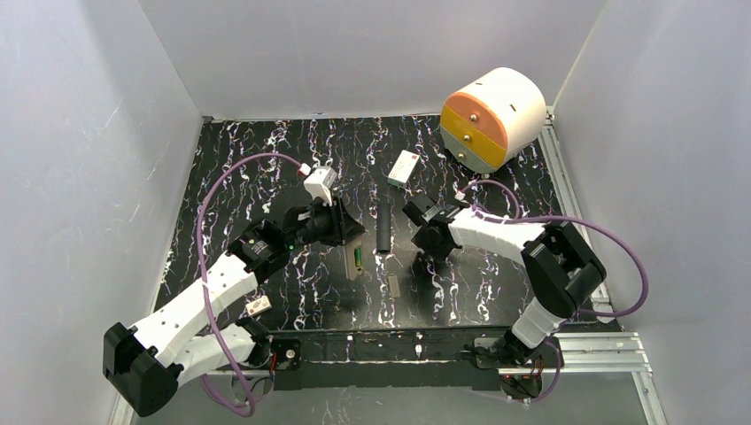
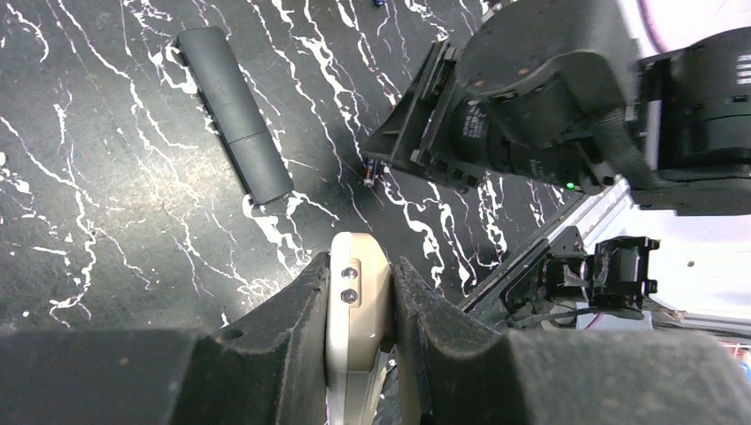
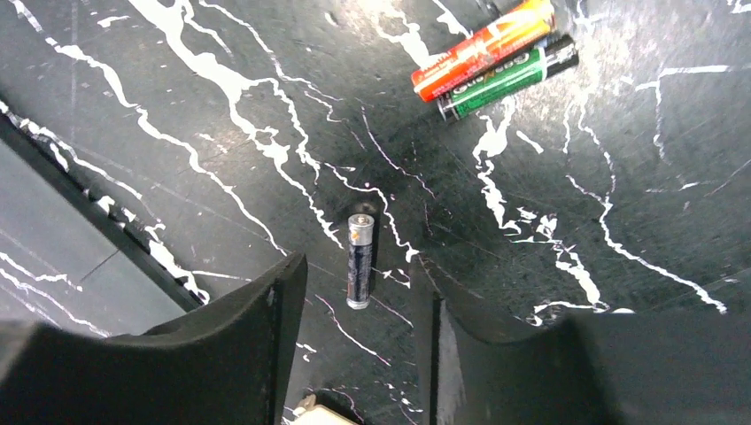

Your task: Load the batteries into the remote control

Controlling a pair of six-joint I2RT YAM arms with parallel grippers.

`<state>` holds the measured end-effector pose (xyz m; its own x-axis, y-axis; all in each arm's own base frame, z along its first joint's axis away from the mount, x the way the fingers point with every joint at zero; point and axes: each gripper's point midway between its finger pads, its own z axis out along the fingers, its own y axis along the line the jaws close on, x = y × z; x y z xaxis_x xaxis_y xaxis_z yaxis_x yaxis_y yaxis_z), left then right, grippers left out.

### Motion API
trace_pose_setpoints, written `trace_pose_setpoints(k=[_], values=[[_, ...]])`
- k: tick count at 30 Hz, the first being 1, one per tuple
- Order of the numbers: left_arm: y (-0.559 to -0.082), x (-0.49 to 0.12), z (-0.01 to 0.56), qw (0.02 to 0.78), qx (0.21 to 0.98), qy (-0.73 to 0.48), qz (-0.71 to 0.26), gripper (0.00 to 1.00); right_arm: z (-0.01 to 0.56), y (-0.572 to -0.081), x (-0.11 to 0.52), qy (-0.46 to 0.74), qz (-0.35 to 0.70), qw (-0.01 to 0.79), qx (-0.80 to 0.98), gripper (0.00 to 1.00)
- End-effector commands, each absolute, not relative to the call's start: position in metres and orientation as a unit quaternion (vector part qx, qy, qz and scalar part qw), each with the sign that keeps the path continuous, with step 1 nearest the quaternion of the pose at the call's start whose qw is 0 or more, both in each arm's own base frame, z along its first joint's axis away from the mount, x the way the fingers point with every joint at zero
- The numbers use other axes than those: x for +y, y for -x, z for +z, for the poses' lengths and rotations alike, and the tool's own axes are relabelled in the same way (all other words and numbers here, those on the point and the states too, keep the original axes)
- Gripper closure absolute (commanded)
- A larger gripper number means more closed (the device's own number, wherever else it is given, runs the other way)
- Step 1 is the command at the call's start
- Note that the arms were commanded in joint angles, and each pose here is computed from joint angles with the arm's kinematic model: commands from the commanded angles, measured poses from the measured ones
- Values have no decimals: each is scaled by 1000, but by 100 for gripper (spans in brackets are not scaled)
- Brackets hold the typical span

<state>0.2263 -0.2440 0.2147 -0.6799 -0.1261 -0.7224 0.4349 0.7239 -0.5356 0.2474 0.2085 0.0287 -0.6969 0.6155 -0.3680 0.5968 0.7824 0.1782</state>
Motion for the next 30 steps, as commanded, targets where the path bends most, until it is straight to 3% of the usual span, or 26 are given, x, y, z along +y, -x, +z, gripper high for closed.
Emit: trace_pose_setpoints(k=[1,4,7,11,13,21,30], values=[[-232,-232,231,418,839,-83,-338,100,77,-275,215,-248,60,285,924,43],[-239,-216,228,424,852,-53,-302,100,98,-284,226,-97,73,313,942,40],[-247,-198,228,432,863,-19,-261,100,99,-282,243,168,84,315,930,38],[-249,-185,229,425,872,8,-243,100,74,-262,216,378,16,233,896,37],[-248,-179,230,419,876,24,-236,100,64,-245,217,446,32,175,877,37],[-251,-163,233,406,885,42,-223,100,49,-252,205,519,-15,132,845,37],[-255,-161,220,380,890,62,-245,100,38,-263,215,564,-32,147,812,41]])
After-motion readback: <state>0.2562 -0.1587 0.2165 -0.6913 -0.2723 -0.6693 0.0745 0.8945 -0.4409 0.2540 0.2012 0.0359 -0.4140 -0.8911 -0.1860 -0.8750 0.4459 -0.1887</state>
